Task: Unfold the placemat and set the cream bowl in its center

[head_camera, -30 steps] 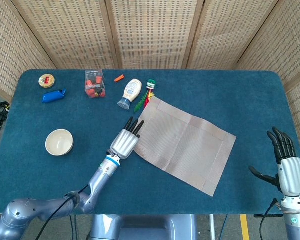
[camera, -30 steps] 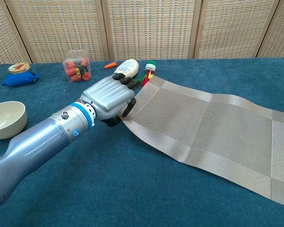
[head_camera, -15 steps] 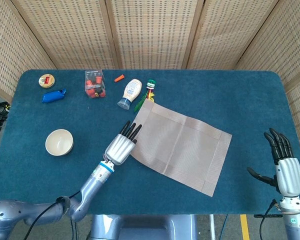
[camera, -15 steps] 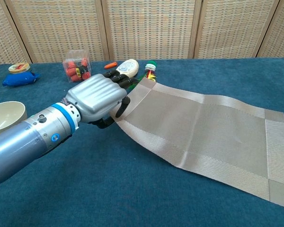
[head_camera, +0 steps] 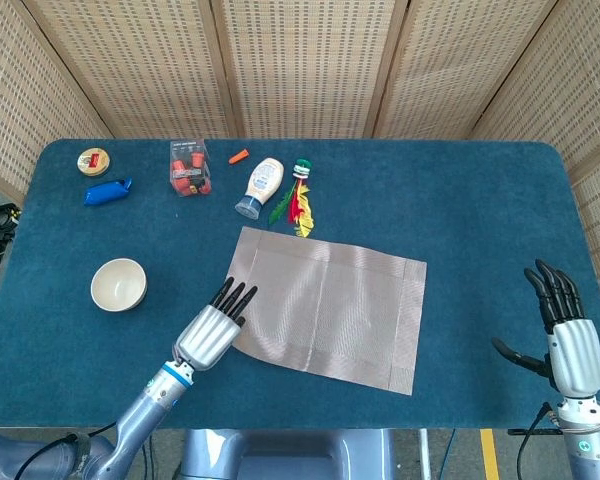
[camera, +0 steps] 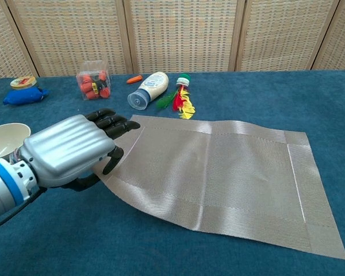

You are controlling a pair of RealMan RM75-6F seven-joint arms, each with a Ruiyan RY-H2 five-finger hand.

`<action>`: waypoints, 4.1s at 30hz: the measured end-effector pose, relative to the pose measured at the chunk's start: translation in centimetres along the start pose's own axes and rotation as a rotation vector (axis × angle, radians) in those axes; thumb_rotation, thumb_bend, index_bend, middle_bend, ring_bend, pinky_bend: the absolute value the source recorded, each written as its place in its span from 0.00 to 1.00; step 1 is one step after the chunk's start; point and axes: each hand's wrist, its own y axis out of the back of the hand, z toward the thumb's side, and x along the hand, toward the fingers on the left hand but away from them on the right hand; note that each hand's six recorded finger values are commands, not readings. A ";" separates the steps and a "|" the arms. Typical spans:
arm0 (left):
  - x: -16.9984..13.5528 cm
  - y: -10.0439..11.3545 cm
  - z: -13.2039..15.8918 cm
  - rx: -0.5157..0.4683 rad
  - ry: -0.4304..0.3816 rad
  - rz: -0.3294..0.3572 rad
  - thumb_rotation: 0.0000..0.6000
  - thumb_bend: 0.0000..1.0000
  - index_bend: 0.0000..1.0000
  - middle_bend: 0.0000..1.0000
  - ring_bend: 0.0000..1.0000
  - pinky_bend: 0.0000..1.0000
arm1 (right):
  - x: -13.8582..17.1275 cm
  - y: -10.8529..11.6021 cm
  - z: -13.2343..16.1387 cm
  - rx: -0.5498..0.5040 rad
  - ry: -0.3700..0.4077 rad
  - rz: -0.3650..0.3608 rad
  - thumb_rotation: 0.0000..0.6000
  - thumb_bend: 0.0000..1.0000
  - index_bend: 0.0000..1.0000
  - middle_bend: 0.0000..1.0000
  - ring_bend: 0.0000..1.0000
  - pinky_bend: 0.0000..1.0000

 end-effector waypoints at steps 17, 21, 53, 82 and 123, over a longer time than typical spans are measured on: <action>-4.3 0.0 3.1 0.026 -0.106 -0.032 1.00 0.46 0.70 0.00 0.00 0.00 | 0.7 0.3 1.0 -0.011 0.028 -0.003 1.00 0.22 0.08 0.00 0.00 0.00; -4.8 0.2 3.3 0.027 -0.116 -0.033 1.00 0.46 0.69 0.00 0.00 0.00 | 0.8 0.4 1.2 -0.018 0.035 -0.005 1.00 0.22 0.08 0.00 0.00 0.00; -6.7 0.6 2.6 -0.031 -0.160 -0.047 1.00 0.24 0.18 0.00 0.00 0.00 | 1.1 0.1 1.7 -0.014 0.049 0.009 1.00 0.22 0.08 0.00 0.00 0.00; -13.1 -0.9 -13.9 -0.151 0.277 -0.005 1.00 0.24 0.25 0.00 0.00 0.00 | 1.7 -1.4 2.9 0.028 0.079 0.052 1.00 0.22 0.08 0.00 0.00 0.00; -8.7 -11.8 -20.2 -0.233 0.489 -0.147 1.00 0.27 0.52 0.00 0.00 0.00 | 2.0 -2.2 3.7 0.031 0.100 0.079 1.00 0.22 0.08 0.00 0.00 0.00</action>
